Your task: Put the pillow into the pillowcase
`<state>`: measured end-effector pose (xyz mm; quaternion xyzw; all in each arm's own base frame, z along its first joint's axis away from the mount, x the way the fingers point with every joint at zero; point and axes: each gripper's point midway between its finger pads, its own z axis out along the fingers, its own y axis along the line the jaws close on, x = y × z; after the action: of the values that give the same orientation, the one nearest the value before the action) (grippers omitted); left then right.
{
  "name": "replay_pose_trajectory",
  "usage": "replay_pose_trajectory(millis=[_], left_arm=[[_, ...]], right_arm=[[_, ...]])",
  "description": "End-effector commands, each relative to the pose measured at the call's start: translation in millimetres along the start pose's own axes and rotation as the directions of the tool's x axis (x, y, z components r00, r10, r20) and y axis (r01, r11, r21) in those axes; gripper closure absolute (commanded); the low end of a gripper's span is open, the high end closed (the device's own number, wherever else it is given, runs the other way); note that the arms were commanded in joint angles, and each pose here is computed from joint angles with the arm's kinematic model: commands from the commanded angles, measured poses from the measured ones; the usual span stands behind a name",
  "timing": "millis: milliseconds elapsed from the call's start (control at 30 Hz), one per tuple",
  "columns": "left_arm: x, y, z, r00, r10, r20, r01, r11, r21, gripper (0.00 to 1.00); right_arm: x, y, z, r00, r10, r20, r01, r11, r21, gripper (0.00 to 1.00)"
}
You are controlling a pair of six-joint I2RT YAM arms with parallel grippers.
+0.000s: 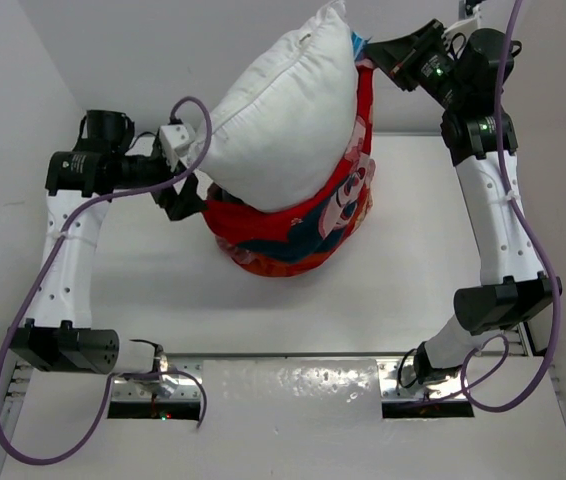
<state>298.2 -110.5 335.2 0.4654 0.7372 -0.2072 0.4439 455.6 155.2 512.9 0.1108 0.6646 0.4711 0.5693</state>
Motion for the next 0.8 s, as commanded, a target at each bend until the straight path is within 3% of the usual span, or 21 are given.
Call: replay_pose_trajectory(millis=[0,133,267,300,467,533,567,600,633,767], left_arm=[[31,-26,8,0.997,0.068,-0.047,-0.062,0.992,0.106,0.06],[29,-38,24,0.995,0.091,0.036,-0.095,0.987,0.128,0.00],[32,-9,49,0.997,-0.046,0.058,0.046,0.999,0.006,0.04],[31,-8,52,0.995,-0.074,0.070,0.074,0.997,0.005,0.12],[19,-27,63,0.978,-0.150,0.144,0.132,0.983,0.125,0.32],[11,-34,61,0.970,-0.168,0.173,0.139,0.975,0.172,0.52],[9,-35,60,0.969,-0.172,0.178,0.140,0.974,0.178,0.67],[8,-33,59,0.968,-0.177,0.179,0.147,0.974,0.170,0.93],[1,-30,55,0.967,-0.177,0.185,0.149,0.977,0.151,1.00],[-25,9,16,0.972,-0.144,0.186,0.155,0.987,-0.047,1.00]], right_arm=[[-22,42,-13,0.996,-0.047,0.078,0.055,0.994,-0.096,1.00],[-22,41,-14,0.996,-0.053,0.077,0.060,0.994,-0.091,1.00],[-20,38,-14,0.995,-0.051,0.080,0.058,0.994,-0.088,1.00],[-19,37,-14,0.996,-0.051,0.079,0.057,0.995,-0.087,1.00],[-16,32,-14,0.996,-0.048,0.072,0.053,0.996,-0.072,1.00],[-15,31,-14,0.996,-0.051,0.072,0.056,0.996,-0.069,1.00],[-16,30,-15,0.996,-0.052,0.075,0.057,0.996,-0.064,1.00],[-16,27,-15,0.996,-0.052,0.073,0.056,0.997,-0.058,1.00],[-16,28,-15,0.996,-0.055,0.076,0.060,0.997,-0.058,1.00],[-21,24,-21,0.994,-0.072,0.082,0.075,0.997,-0.035,1.00]])
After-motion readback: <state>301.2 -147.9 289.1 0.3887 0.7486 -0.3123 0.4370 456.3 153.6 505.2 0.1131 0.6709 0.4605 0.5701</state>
